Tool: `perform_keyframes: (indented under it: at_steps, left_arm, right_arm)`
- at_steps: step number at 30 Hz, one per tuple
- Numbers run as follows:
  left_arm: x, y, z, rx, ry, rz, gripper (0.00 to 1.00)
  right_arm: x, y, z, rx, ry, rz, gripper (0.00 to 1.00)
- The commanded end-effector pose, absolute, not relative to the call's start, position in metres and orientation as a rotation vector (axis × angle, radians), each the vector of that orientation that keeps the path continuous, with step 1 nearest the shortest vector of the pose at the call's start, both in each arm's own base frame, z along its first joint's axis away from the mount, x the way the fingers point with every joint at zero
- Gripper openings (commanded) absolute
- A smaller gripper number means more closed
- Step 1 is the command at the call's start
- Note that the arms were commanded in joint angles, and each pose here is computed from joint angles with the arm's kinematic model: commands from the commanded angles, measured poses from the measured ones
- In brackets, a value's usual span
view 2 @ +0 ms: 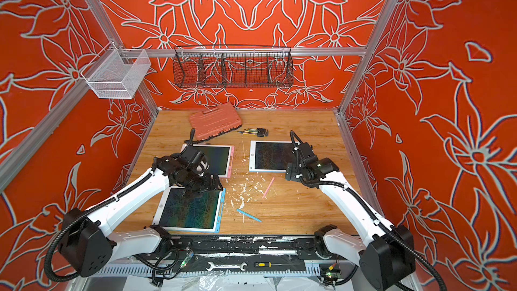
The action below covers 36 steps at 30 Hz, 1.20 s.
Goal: Place the stylus back onto the writing tablet
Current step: Move the writing tablet to the center of the board.
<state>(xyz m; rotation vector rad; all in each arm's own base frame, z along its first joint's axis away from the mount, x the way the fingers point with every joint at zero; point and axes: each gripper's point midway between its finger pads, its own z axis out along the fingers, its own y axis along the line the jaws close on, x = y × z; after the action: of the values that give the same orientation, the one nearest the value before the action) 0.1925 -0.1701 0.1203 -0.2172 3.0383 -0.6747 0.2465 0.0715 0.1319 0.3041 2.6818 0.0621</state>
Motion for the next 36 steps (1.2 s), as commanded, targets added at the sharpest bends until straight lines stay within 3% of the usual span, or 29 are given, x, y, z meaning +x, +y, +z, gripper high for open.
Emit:
perform_keyframes:
  at_steps: [1, 9, 20, 26, 36]
  left_arm:
    - [0.176, -0.18, 0.108, -0.23, 3.131, -0.683, 0.97]
    - [0.177, -0.21, 0.085, -0.13, 3.181, -0.66, 0.92]
    - [0.184, -0.225, 0.06, -0.035, 3.234, -0.56, 0.64]
    - [0.184, -0.222, 0.049, -0.043, 3.27, -0.482, 0.54]
    - [0.181, -0.213, 0.035, -0.037, 3.311, -0.334, 0.48]
  right_arm:
    - [0.234, 0.08, 0.12, 0.298, 2.735, 0.108, 0.97]
    - [0.227, 0.1, 0.106, 0.262, 2.762, 0.168, 0.97]
    - [0.226, 0.125, 0.113, 0.077, 2.679, 0.257, 0.97]
    - [0.224, 0.13, 0.122, 0.023, 2.603, 0.311, 0.97]
    - [0.227, 0.139, 0.12, -0.003, 2.611, 0.325, 0.97]
